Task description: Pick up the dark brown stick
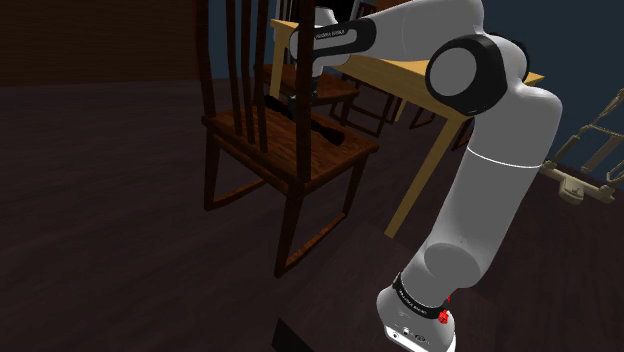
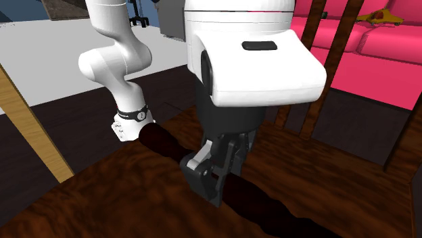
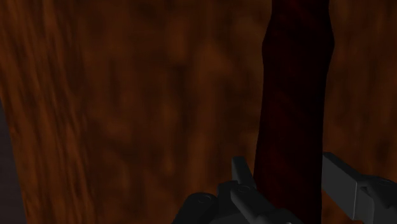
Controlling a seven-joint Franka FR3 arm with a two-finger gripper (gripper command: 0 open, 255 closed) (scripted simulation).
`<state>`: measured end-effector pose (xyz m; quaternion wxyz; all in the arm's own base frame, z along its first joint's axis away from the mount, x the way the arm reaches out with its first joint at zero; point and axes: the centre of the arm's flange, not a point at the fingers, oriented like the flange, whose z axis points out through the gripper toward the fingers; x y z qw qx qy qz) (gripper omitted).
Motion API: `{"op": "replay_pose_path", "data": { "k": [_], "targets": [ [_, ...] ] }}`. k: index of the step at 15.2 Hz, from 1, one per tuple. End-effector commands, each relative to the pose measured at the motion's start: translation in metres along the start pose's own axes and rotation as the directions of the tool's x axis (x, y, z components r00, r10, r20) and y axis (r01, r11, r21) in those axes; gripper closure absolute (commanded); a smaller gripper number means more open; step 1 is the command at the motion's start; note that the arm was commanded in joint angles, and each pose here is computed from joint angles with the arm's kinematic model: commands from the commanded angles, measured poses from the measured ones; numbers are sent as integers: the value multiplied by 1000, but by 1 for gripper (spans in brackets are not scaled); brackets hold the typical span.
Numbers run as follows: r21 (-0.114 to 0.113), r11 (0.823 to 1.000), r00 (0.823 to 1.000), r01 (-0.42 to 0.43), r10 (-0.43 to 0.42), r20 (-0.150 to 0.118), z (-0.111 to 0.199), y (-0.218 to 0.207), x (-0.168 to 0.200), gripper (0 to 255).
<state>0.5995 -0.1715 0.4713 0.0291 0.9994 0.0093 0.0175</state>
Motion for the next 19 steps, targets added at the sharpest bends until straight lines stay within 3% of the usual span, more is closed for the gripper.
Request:
{"op": "replay_pose_path", "data": {
  "k": [1,19],
  "targets": [
    [0,1000,1000,0,0,0,0,0,0,255],
    [0,1000,1000,0,0,0,-79,5,3,255]
  ]
}}
